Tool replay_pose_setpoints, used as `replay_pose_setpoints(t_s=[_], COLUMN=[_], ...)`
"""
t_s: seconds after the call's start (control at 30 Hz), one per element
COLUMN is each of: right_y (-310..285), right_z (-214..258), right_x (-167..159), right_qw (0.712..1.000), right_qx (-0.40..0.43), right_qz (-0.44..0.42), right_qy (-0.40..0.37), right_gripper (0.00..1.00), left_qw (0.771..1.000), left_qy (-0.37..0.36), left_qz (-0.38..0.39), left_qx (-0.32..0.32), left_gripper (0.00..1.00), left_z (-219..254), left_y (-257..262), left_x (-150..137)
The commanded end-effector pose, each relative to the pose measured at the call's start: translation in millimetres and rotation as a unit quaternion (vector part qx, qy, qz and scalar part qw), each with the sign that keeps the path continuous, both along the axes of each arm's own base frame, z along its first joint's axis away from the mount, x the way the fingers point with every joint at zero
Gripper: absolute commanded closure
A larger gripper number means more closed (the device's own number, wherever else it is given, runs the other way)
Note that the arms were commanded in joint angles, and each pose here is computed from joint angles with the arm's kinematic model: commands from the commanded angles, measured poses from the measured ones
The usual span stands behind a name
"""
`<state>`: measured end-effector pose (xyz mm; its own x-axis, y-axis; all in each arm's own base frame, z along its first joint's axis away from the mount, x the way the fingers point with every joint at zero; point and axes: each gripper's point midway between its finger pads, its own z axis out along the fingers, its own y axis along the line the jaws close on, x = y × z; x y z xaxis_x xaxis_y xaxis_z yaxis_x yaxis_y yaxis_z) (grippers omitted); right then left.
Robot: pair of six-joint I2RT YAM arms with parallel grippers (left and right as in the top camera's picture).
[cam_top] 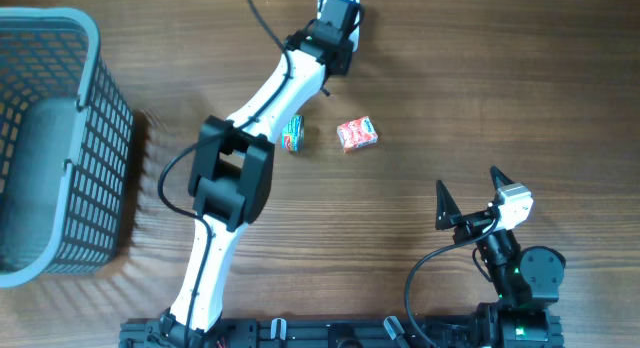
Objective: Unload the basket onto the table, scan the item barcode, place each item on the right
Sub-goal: 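Carry the hex wrench package rightward toward the right gripper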
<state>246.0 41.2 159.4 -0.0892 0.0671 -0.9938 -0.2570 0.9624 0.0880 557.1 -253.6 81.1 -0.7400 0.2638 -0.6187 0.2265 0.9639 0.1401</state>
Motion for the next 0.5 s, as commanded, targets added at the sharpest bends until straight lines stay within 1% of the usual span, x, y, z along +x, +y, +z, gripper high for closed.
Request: replay_pose_setpoints(t_s=[0.0,0.1,0.17,0.23,0.37,0.47], right_y=[0.5,0.5,0.5,0.5,0.5,0.5], right_z=[0.7,0.7,0.7,0.6,0.7,0.7], right_x=[0.0,0.0,0.0,0.0,0.0,0.0], right_qw=[1.0,1.0,1.0,1.0,1.0,1.0], right_qx=[-0.002,-0.002,-0.002,-0.002,-0.002,-0.002], right_qz=[0.001,0.001,0.001,0.001,0.001,0.001], right_qy=[-0.002,-0.002,-0.002,-0.002,-0.002,-0.002], right_gripper=[0.0,0.0,0.0,0.0,0.0,0.0], left_qw=[0.998,0.996,0.993,0.989,0.984,0.981], left_qy=[-0.05,-0.059,-0.033,-0.002,0.041,0.047], left_qz=[-0.031,-0.05,-0.091,-0.121,-0.151,-0.167], left_qx=[-0.02,-0.037,-0.069,-0.086,-0.083,-0.081], left_gripper=[0.96,0.96,0.96,0.96,0.96,0.96], left_z=[60.9,89.2,97.0,93.1,80.9,79.8], left_y=[-39.0,-51.7,-70.7,-84.8,-101.7,-115.7], left_x=[-4.6,-17.4,-37.3,-54.5,-83.3,-95.9])
